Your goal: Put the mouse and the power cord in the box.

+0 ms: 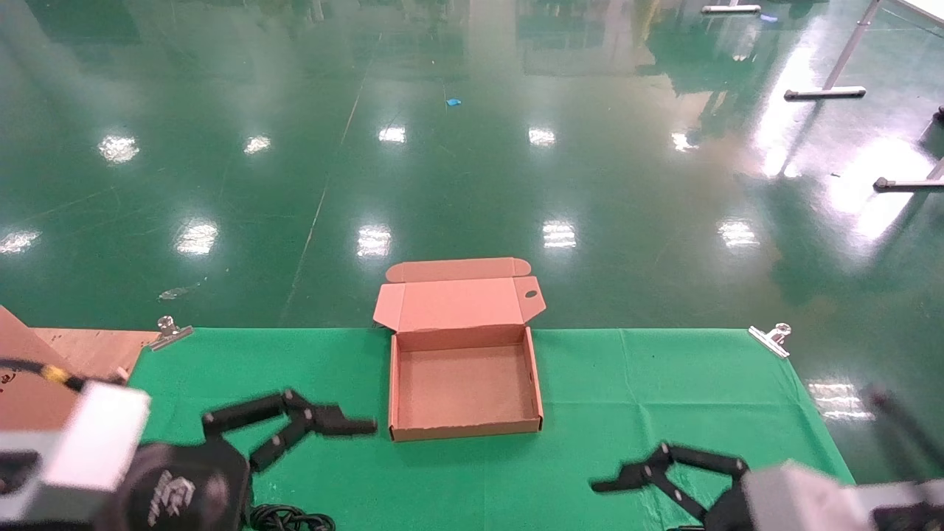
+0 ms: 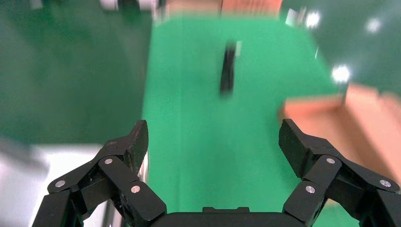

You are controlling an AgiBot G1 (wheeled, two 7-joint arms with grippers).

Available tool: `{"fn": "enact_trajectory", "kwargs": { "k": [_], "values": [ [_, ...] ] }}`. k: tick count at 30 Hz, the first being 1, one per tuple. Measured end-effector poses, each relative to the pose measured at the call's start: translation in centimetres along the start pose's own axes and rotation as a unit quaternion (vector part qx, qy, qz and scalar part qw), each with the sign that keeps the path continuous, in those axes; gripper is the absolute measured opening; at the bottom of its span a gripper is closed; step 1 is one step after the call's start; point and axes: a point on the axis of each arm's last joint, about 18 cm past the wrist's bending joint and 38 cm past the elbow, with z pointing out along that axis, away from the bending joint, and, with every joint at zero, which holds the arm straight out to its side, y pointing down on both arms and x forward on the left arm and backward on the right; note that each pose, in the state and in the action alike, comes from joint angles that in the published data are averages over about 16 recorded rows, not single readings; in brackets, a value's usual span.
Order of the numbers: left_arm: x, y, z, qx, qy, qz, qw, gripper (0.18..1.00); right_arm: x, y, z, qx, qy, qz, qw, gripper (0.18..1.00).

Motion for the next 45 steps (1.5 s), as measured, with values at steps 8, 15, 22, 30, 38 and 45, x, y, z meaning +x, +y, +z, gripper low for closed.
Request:
{"fn": "enact_trajectory", "kwargs": {
  "k": [8, 15, 22, 30, 38, 45],
  "values": [
    [-1.7, 4.6, 0.4, -0.1, -0.002, 0.009, 0.9949, 1.001, 1.7, 4.8, 1.7, -0.142, -0.01, -0.032, 0.989, 1.001],
    [-4.3, 9.3, 0.3, -0.218, -0.004, 0.032, 0.9754, 1.001, 4.4, 8.8, 3.0, -0.248, -0.013, -0.071, 0.966, 1.001],
    [-6.8, 13.4, 0.2, -0.334, 0.011, 0.065, 0.9403, 1.001, 6.9, 12.5, 3.9, -0.335, -0.023, -0.111, 0.935, 1.001],
    [-8.7, 17.1, 0.7, -0.424, 0.034, 0.09, 0.9004, 1.001, 8.9, 15.9, 5.0, -0.395, -0.036, -0.14, 0.907, 1.001],
    [-9.3, 19.7, 1.6, -0.462, 0.045, 0.094, 0.8806, 1.001, 9.9, 18.2, 6.0, -0.417, -0.04, -0.151, 0.895, 1.001],
    [-9.8, 20.8, 1.9, -0.482, 0.045, 0.098, 0.8697, 1.001, 10.2, 19.4, 6.8, -0.423, -0.044, -0.157, 0.891, 1.001]
  ]
}}
